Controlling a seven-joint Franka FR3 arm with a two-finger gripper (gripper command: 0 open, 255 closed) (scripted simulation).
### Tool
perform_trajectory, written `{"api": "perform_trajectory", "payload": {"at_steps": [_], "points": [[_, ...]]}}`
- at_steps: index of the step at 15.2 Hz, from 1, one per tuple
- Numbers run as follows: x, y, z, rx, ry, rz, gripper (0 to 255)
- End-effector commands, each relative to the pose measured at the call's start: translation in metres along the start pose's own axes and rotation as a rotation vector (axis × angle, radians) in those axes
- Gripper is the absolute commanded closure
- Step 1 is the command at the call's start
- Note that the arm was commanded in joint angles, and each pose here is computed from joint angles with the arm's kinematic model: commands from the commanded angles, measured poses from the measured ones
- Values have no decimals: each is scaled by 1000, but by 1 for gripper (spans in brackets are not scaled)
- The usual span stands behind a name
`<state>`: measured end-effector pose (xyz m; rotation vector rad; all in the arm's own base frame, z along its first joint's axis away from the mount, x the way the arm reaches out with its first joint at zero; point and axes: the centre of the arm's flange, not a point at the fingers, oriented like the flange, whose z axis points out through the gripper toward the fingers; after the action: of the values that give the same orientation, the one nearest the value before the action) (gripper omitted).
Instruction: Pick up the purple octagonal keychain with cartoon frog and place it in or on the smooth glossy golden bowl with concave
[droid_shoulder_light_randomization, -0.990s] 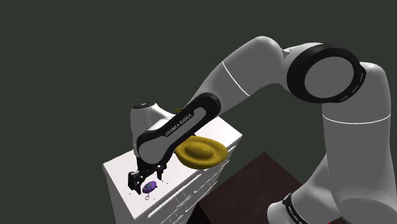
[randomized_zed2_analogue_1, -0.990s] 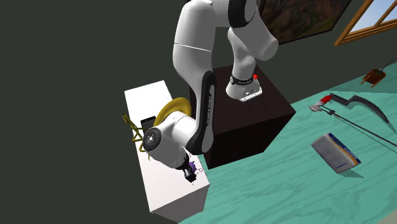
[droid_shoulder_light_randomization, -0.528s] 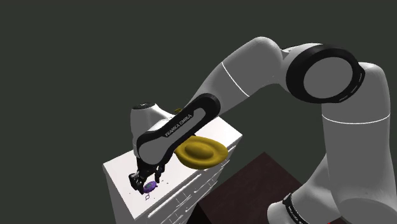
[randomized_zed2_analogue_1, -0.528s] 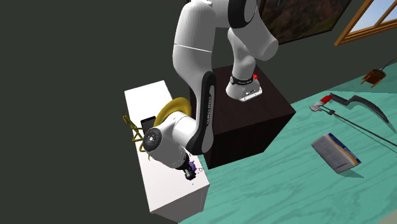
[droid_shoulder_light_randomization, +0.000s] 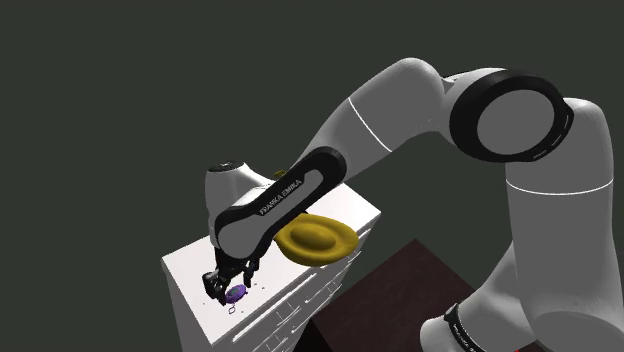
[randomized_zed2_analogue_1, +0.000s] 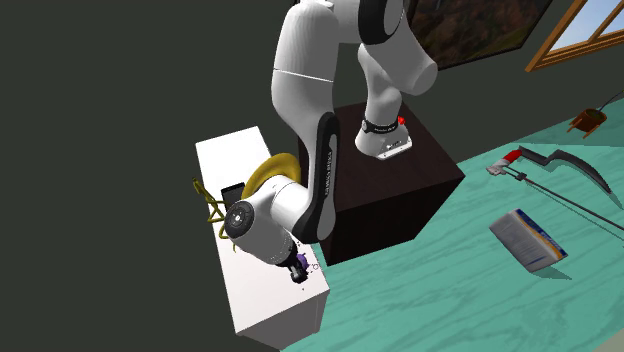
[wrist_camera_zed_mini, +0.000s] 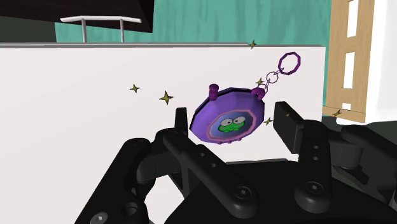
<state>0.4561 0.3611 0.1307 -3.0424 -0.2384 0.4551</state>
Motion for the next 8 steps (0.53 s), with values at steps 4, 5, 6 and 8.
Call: {"api": "perform_trajectory", "payload": {"at_steps": [4,5,6,8], "points": [[-5,-1,-15,0,0,0,255],[-6,-2,-20,0,0,0,255],[-8,-2,-25,0,0,0,255],[-11,-3,-35,0,0,0,255]]}}
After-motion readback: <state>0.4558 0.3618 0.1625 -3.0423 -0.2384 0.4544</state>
